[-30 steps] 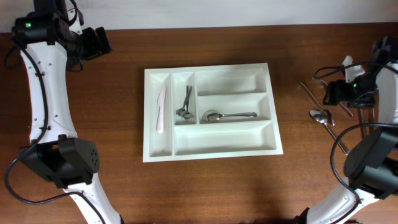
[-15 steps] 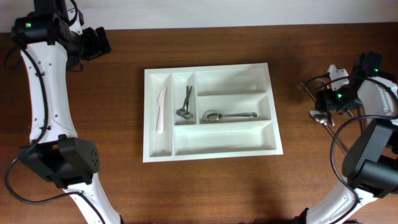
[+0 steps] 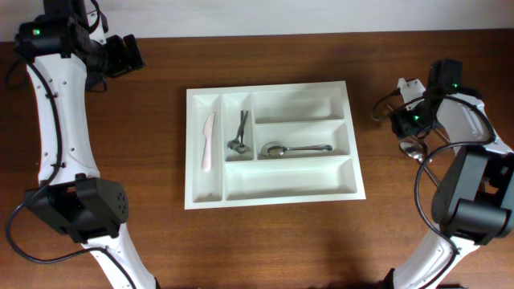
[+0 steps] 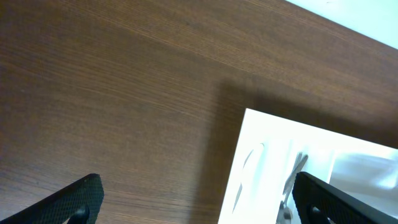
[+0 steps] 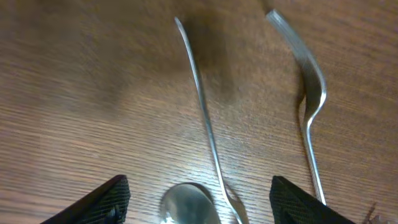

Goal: Pack container
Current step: 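Return the right gripper right and grasp a metal fork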

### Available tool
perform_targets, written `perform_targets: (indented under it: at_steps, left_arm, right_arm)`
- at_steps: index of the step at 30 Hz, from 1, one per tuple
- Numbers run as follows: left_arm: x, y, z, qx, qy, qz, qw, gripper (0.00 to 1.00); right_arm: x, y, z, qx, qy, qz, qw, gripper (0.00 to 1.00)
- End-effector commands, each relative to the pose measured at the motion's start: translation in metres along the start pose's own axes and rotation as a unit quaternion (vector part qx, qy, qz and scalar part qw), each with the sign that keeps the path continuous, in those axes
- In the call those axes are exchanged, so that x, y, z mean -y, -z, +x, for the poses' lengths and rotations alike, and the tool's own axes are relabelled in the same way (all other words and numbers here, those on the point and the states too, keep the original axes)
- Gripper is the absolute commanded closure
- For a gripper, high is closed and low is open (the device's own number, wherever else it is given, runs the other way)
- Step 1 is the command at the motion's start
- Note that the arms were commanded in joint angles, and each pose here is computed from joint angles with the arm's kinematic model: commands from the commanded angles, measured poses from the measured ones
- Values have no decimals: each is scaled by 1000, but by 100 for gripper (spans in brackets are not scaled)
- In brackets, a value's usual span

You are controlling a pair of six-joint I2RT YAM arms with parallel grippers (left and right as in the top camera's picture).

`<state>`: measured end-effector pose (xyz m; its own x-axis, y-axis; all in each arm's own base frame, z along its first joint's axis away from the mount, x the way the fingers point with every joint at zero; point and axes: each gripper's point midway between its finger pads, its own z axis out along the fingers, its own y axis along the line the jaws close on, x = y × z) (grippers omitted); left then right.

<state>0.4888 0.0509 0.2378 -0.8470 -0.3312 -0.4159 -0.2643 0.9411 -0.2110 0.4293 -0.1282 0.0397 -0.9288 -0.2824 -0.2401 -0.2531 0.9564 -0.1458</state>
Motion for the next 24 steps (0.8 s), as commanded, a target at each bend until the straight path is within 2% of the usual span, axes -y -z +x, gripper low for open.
perform_targets:
  at_steps: [1,7,10,13,14,15,16,17,22,24]
  left_arm:
    - [0,5,-3,9,-3,-1,1000,1]
    - [0,5,-3,9,-3,-1,1000,1]
    - [0,5,-3,9,-3,-1,1000,1]
    - [0,5,-3,9,-3,-1,1000,1]
    - [0,5,-3,9,-3,-1,1000,1]
    - [0,5,-3,9,-3,-1,1000,1]
    - [0,5,-3,9,-3,-1,1000,1]
    - [0,5,-3,9,-3,-1,1000,1]
    - [0,5,-3,9,-3,-1,1000,1]
    - [0,5,-3,9,-3,-1,1000,1]
  right_arm:
    - [5,-14,15,-26,-6,2,1000,30]
    - [-5,-36,23,-46,-6,-20,999,36]
    - [-7,-43,28,-55,-7,-26,998,48]
    - [-7,-44,27,-54,-8,-26,998,55]
    - [-6,-44,27,-53,-8,-25,998,60]
    - [-6,-44,26,-53,-7,-25,998,73]
    - [-6,-44,26,-52,-8,-25,998,81]
    - [-6,-44,26,-52,-7,-24,998,85]
    - [0,-40,17,-42,-20,-17,999,96]
    - [2,-38,13,-37,-20,-13,999,96]
